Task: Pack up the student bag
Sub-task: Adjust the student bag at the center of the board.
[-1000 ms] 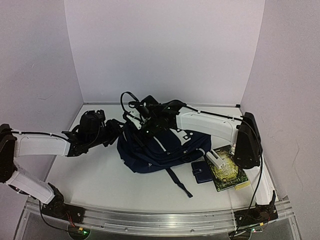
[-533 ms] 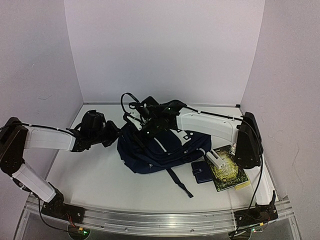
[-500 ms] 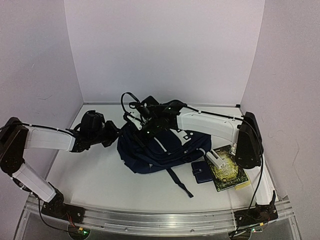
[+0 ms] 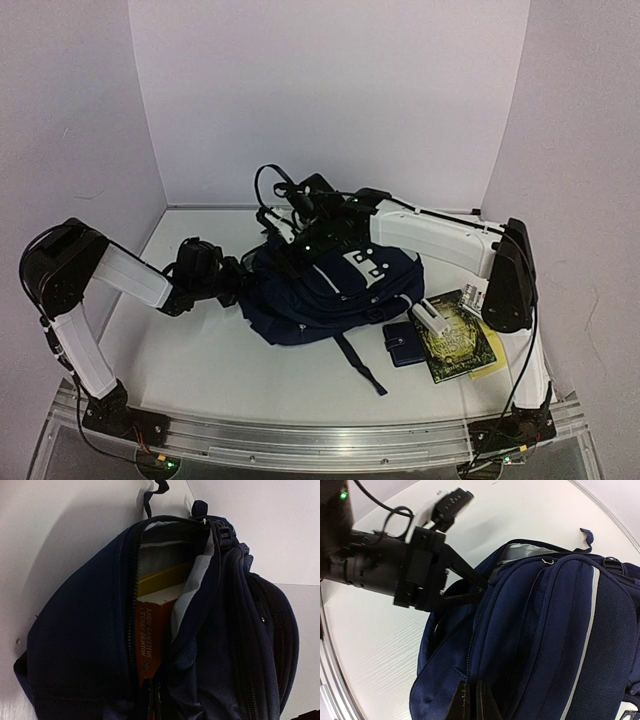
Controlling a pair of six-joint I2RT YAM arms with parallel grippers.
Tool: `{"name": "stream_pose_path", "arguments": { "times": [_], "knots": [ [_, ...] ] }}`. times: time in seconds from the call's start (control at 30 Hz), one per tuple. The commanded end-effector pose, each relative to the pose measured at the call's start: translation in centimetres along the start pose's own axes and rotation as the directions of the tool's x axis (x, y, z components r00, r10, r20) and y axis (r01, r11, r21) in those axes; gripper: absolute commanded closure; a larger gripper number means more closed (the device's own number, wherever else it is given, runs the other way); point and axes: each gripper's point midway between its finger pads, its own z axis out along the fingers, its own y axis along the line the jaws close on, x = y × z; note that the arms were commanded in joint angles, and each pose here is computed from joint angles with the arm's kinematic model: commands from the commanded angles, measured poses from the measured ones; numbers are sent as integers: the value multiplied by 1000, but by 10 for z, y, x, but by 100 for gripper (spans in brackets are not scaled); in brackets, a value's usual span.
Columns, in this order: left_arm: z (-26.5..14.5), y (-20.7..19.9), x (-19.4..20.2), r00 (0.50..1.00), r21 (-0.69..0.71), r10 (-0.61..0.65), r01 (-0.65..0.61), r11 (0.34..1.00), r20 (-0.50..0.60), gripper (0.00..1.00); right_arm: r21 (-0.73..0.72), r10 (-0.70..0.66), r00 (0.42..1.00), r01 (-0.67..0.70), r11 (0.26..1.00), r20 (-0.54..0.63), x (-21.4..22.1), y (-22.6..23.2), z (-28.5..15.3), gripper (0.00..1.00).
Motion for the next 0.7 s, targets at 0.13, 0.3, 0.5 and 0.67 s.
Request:
{"name": "stream_pose_path", "arguments": {
  "times": [0.13,0.3,0.5,0.67],
  "knots": [
    [11,-24,-23,995,48,94,-95,994,20,97,-38,-6,984,13,999,179,-47,0,-64,100],
    [-43,-63,-26,944,18,311,-314,949,109,60,-62,15,996,-10,998,90,-16,0,-23,100],
    [-100,-74,19,862,-17,498,-498,867,95,43,-65,36,996,-30,997,87,-16,-4,7,100],
    [-115,-46,59,841,8,537,-539,843,62,43,-37,45,994,-41,998,103,-27,-12,32,100]
  ]
}}
